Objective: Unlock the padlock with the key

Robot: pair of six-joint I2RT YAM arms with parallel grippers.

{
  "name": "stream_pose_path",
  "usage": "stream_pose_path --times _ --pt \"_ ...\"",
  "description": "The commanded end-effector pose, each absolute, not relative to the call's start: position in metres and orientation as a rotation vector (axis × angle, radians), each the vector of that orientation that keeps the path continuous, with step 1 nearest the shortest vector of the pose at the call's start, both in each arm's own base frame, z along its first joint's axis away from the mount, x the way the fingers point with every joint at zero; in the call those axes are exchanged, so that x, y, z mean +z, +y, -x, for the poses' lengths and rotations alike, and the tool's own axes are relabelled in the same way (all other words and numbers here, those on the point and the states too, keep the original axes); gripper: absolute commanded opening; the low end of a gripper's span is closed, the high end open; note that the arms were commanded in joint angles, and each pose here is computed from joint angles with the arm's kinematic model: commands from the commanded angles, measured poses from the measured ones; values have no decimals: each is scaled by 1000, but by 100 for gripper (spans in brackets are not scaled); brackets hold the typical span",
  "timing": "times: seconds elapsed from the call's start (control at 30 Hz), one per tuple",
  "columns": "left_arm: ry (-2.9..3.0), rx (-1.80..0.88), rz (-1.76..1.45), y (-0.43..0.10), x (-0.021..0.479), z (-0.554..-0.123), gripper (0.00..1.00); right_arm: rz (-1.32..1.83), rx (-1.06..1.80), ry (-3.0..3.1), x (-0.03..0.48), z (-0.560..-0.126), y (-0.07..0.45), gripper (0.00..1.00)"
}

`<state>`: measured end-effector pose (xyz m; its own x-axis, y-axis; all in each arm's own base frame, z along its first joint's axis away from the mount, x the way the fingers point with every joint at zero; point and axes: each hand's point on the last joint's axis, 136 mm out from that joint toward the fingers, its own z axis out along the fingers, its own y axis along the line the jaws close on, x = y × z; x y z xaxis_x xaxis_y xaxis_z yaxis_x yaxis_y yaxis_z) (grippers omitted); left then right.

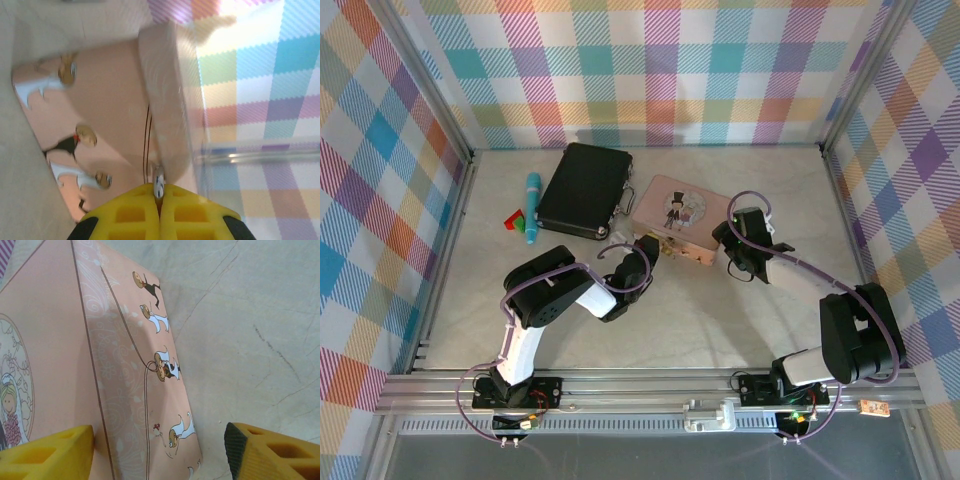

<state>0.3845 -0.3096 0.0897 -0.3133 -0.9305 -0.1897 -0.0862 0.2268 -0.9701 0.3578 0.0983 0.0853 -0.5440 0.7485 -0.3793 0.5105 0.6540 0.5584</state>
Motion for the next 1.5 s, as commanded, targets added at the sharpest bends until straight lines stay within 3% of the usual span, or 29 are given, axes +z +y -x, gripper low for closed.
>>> stream_pose_path --times 0.0,0.3,0.57,0.87,1.23,1.37,1.47 --pt "1473 -1220 1048 -295 103 -387 0 -1059 333 2351 51 -332 76 69" --pt "1673 -1269 891 -300 114 -378 0 -886 343 2326 83 -348 79 72" --pt "2013 -1227 722 -284 103 -355 0 -505 298 2343 133 -358 83 79" --pt "2463 -925 399 -265 78 -313 0 -412 179 2328 144 -338 52 85" --pt "2652 -914 281 -282 37 -308 0 -353 72 2325 134 -328 34 93" --pt "2686 -856 290 -279 26 -310 9 -341 45 2321 131 -332 28 94" --pt "2694 -806 304 -274 22 -311 33 -349 16 2301 129 -336 20 94"
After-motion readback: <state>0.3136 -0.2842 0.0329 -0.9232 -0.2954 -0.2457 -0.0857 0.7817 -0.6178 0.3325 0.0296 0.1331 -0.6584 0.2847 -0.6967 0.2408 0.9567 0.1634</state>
